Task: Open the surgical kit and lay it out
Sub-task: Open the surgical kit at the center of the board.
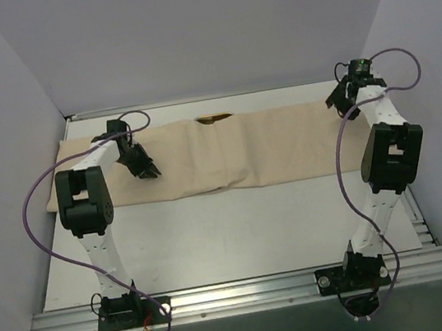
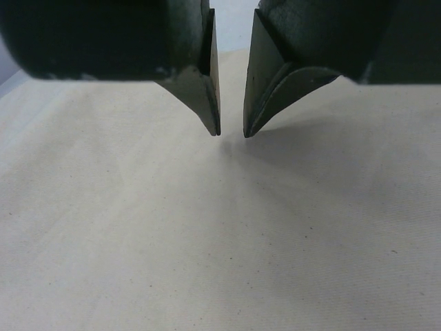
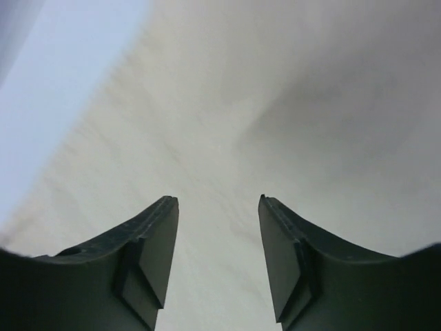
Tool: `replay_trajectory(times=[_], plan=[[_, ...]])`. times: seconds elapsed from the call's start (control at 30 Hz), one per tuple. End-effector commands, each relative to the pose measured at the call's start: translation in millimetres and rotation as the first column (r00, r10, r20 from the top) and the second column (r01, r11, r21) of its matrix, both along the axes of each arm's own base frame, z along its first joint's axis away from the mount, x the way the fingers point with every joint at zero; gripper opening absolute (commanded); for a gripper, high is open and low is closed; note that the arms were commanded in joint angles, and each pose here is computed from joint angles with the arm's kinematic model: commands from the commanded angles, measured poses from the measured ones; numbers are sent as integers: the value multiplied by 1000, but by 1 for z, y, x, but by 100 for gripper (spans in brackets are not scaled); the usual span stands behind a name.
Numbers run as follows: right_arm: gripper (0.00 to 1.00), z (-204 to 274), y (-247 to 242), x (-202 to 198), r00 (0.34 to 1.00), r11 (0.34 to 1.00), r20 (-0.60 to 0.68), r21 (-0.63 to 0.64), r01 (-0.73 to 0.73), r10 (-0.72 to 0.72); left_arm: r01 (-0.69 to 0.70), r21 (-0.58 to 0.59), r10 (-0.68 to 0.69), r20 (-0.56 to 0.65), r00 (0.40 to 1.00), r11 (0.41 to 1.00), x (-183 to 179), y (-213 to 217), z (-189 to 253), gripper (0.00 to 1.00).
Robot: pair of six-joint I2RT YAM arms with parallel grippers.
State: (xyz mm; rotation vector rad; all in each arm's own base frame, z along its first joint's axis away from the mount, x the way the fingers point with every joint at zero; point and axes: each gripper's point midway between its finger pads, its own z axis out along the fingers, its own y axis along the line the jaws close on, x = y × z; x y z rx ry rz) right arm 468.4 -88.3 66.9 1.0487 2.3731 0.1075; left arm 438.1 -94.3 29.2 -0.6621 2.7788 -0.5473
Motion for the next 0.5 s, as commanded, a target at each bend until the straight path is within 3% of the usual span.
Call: replay_trajectory(times=[0.0, 0.03, 0.07, 0.13, 0.17, 0.2, 0.47], plan=[[52, 70, -34, 54, 986, 987, 156, -132, 86, -64, 42, 26, -43, 70, 997, 999, 3, 5, 27, 29], [59, 74, -38, 60, 984, 985, 158, -140, 102, -80, 47, 27, -49, 75, 996, 999, 2, 5, 28, 29], [63, 58, -43, 68, 985, 983, 134, -138, 125, -106, 53, 29, -55, 76, 996, 998, 0, 5, 28, 29], [69, 71, -50, 89, 978, 978, 167, -146, 148, -123, 67, 37, -70, 75, 995, 997, -3, 6, 27, 29], [70, 47, -53, 95, 983, 979, 124, -141, 150, -133, 68, 39, -71, 69, 995, 997, -5, 7, 26, 29], [70, 61, -57, 106, 979, 975, 149, -149, 163, -141, 70, 38, -73, 67, 995, 997, -7, 7, 25, 29], [74, 22, -65, 122, 974, 966, 130, -160, 203, -184, 60, -4, -60, 57, 997, 998, -6, 1, 25, 29]])
